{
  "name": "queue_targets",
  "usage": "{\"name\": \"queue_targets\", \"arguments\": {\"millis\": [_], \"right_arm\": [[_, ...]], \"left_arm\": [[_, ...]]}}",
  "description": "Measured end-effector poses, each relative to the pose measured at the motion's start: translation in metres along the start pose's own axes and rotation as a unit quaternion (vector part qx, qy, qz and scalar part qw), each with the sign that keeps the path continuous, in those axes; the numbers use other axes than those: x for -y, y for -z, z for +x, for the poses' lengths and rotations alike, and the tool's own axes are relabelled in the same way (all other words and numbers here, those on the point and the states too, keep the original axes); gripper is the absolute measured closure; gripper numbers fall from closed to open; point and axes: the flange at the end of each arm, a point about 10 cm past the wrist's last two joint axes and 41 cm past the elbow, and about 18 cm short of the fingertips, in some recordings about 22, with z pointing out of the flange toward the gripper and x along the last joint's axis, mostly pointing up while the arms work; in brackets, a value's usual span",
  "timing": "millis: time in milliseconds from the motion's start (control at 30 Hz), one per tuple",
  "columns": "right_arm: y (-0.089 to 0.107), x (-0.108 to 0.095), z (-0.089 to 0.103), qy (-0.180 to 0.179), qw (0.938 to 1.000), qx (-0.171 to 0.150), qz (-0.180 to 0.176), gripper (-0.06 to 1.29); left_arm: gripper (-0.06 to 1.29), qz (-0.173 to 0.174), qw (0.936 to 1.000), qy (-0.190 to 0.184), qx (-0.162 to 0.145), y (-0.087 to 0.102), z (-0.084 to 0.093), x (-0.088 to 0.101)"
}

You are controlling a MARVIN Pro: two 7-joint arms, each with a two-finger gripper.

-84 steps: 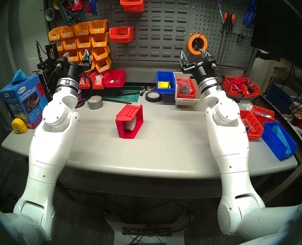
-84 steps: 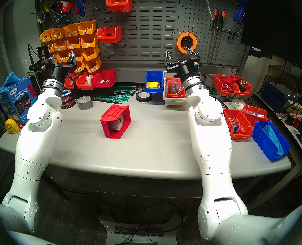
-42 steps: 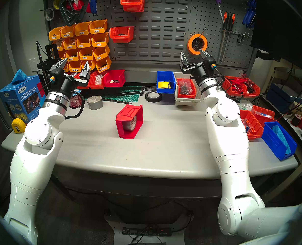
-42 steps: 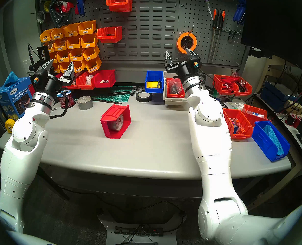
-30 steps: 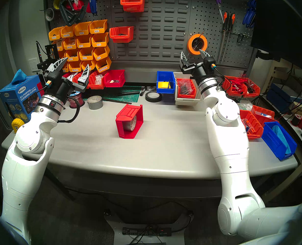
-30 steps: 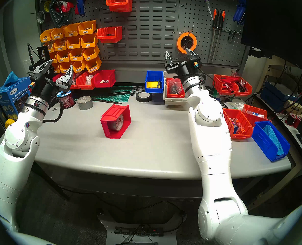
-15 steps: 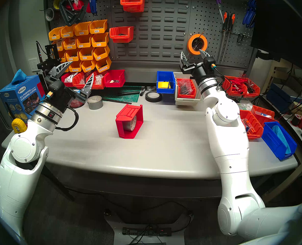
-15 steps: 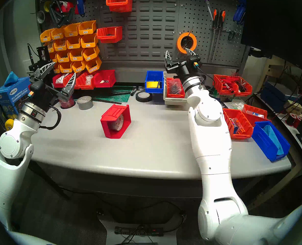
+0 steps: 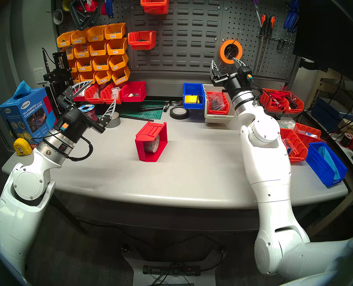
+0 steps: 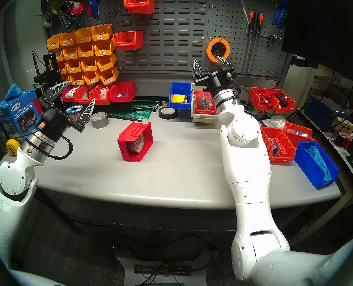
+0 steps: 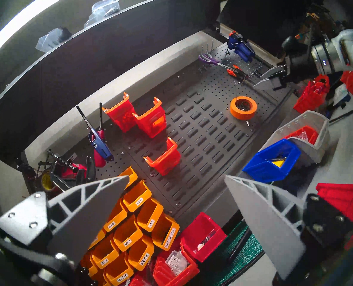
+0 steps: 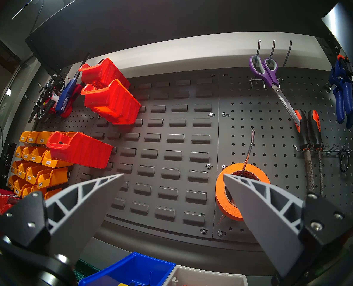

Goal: Hang all the unorganized tool boxes onto the wall

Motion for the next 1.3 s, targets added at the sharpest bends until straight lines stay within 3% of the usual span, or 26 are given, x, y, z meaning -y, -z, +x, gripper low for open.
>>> {"name": "queue_targets", "arguments": {"millis": [500, 1000, 1300], "right_arm": [[0.0, 0.0, 0.0, 0.0, 1.0, 0.0, 0.0, -0.02], [0.0, 0.0, 0.0, 0.0, 1.0, 0.0, 0.0, -0.02], [0.0, 0.0, 0.0, 0.0, 1.0, 0.0, 0.0, -0.02]], "left_arm": [[-0.03, -0.044, 0.9971, -0.052, -0.032, 0.016, 0.004, -0.007], [-0.03, -0.138, 0.9867, -0.069, -0.051, 0.042, 0.012, -0.021], [-0.03, -0.18, 0.9794, -0.075, -0.053, 0.038, 0.007, -0.051]]}}
